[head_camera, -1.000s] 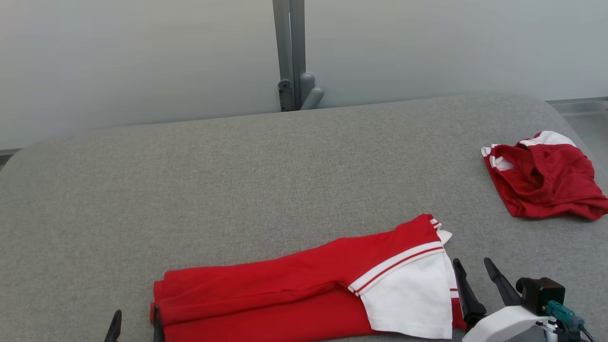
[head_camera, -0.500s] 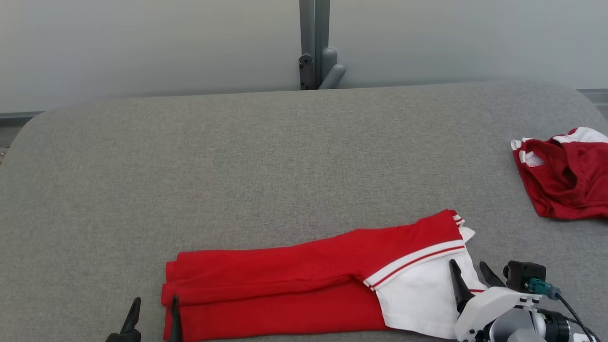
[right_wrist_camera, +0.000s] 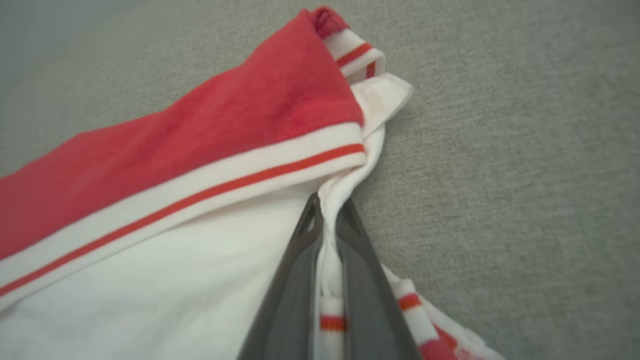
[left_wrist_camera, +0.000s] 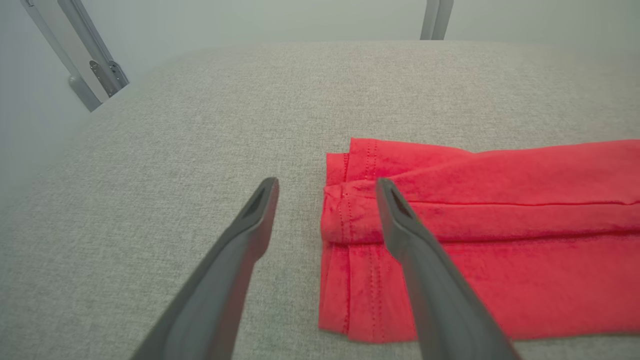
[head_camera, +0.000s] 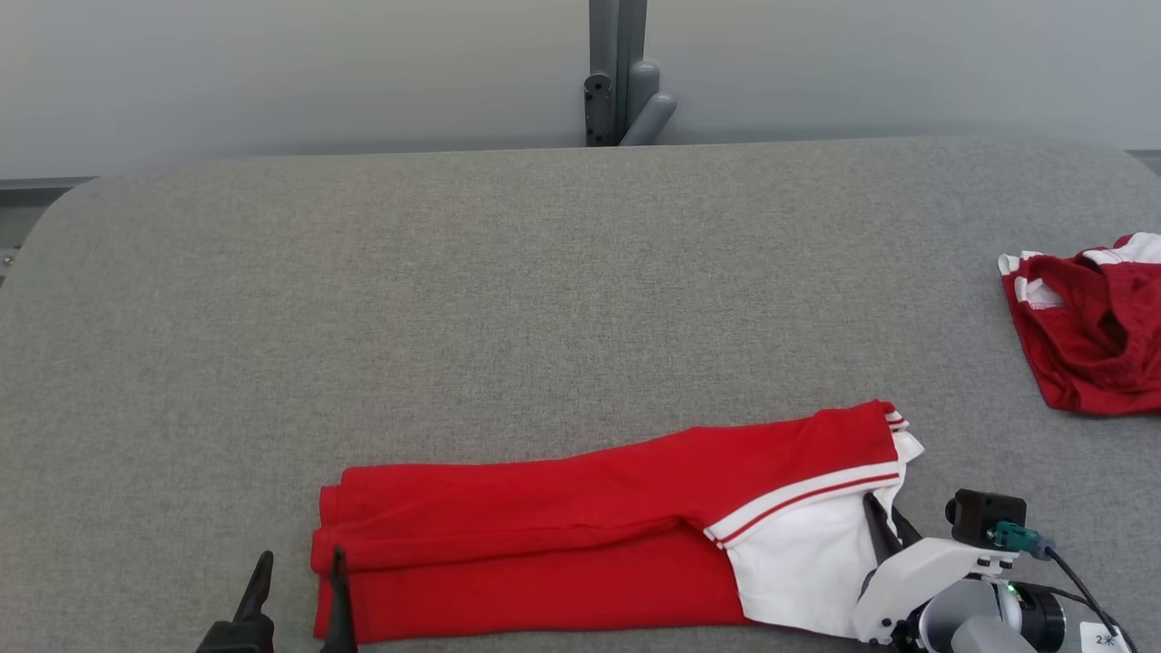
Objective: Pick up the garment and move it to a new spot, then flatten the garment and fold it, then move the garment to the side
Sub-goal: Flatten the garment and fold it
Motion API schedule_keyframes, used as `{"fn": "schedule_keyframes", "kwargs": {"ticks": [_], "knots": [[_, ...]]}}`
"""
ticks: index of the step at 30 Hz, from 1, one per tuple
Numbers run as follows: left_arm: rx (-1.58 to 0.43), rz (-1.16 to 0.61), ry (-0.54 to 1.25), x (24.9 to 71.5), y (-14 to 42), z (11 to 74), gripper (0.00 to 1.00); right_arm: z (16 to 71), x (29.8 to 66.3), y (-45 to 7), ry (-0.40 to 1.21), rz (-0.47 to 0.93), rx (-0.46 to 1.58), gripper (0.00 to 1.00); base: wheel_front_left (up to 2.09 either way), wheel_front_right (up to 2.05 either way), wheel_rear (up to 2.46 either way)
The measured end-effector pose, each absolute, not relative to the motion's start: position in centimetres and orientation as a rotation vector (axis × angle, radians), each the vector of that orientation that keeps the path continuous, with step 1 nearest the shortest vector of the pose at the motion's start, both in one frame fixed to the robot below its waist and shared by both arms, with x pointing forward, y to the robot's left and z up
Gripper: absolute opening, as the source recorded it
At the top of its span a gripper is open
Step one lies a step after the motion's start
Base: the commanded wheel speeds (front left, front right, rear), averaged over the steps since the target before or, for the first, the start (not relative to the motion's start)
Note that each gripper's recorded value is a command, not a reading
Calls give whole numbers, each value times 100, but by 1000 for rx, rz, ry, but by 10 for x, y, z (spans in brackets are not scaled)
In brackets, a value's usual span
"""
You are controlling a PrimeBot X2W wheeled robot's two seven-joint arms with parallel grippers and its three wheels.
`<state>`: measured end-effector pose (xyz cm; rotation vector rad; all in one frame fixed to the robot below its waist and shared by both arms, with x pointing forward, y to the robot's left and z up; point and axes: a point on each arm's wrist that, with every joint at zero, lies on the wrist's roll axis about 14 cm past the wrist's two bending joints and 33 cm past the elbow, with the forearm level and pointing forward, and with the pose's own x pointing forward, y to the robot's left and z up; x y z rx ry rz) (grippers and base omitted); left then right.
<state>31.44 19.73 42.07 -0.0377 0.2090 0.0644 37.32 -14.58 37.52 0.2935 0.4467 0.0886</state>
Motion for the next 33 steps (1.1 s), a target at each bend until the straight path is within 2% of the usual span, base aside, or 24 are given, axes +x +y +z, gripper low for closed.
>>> {"fn": "schedule_keyframes", "kwargs": {"ticks": [5, 13, 19, 26, 33], "knots": [[-39, 39, 200, 319, 190, 423, 100, 389, 375, -132, 389, 137, 317, 0, 0, 0, 0], [-46, -3, 176, 321, 177, 430, 100, 445, 365, -71, 249, 383, 373, 0, 0, 0, 0], [-49, -22, 166, 318, 172, 433, 100, 491, 358, -36, 152, 517, 457, 0, 0, 0, 0], [-54, 4, 157, 310, 180, 435, 100, 533, 338, 22, 128, 714, 565, 0, 0, 0, 0], [-60, 24, 156, 301, 184, 435, 100, 541, 329, 71, 166, 863, 547, 0, 0, 0, 0]]}}
